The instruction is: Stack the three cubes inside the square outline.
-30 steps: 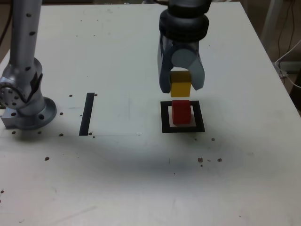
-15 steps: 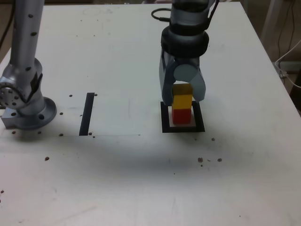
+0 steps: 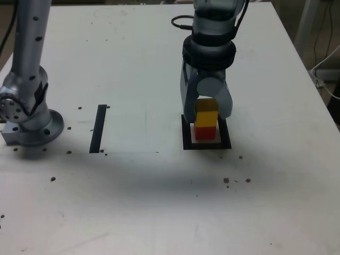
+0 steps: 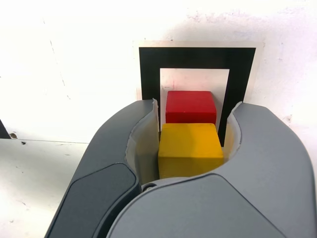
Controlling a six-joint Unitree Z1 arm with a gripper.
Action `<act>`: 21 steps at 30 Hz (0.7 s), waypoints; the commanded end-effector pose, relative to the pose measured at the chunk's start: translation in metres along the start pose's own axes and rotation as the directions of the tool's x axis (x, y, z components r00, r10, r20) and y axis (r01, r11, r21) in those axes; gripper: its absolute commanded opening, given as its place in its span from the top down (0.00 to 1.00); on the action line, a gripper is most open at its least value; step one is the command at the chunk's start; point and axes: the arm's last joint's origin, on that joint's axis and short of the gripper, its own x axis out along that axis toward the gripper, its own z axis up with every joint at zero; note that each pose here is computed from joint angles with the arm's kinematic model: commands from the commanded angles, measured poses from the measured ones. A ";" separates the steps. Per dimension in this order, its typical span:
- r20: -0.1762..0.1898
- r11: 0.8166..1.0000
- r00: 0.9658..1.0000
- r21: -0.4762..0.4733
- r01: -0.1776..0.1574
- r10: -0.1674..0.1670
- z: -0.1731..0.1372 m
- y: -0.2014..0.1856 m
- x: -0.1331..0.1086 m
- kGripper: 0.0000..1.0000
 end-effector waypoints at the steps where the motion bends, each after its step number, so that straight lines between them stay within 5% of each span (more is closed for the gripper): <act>1: 0.000 1.000 1.000 -0.001 -0.002 0.002 0.001 0.000 0.003 0.61; 8: 0.008 1.000 1.000 -0.004 -0.003 0.003 0.001 0.001 0.008 0.18; 21: 0.004 0.998 0.999 -0.050 -0.043 0.043 -0.009 0.021 0.006 0.03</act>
